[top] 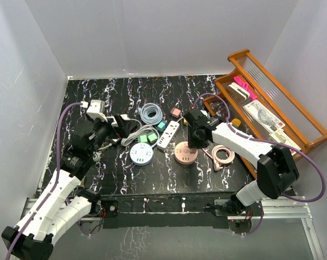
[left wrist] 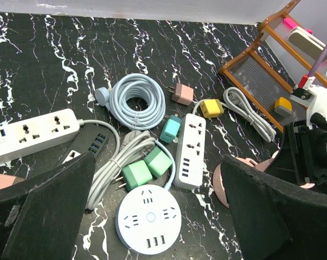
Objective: Insert the plug
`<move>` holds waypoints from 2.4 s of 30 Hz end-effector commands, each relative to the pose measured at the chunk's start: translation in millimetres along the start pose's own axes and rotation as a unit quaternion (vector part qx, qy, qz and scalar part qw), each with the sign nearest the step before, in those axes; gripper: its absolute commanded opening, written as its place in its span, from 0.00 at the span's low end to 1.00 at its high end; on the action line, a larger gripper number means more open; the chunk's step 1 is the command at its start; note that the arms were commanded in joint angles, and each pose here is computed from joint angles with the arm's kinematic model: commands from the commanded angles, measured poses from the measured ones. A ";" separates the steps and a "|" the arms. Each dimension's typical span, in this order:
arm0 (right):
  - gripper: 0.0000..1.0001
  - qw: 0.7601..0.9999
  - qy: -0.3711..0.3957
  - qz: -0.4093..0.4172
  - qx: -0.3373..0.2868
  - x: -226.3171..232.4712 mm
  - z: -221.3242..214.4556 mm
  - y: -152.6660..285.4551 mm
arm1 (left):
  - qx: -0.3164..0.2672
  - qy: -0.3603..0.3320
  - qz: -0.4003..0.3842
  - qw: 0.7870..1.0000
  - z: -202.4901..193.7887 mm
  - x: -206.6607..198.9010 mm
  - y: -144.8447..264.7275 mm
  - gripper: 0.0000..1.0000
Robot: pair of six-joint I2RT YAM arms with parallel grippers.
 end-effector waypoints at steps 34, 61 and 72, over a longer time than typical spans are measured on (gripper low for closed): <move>0.00 0.999 -0.011 0.001 0.035 -0.1 -18.8 -16.7 | -0.004 -0.006 -0.004 1.000 0.5 0.2 0.1 0.98; 0.00 0.995 0.035 -0.068 0.071 -14.2 -55.2 -62.2 | 0.004 -0.009 0.001 1.000 -2.7 2.1 -3.5 0.98; 0.00 0.991 0.024 -0.065 0.111 -19.2 -89.5 -90.5 | 0.006 -0.010 0.004 1.000 -3.8 3.1 -4.8 0.98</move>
Point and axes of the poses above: each gripper's point midway between its finger pads, its own y axis back along the fingers, its own x axis along the line the jaws close on, z = x × y, the point moved 3 cm from there along y, back along the fingers, and after that the axes turned 4 degrees about y, right-handed, at the moved point
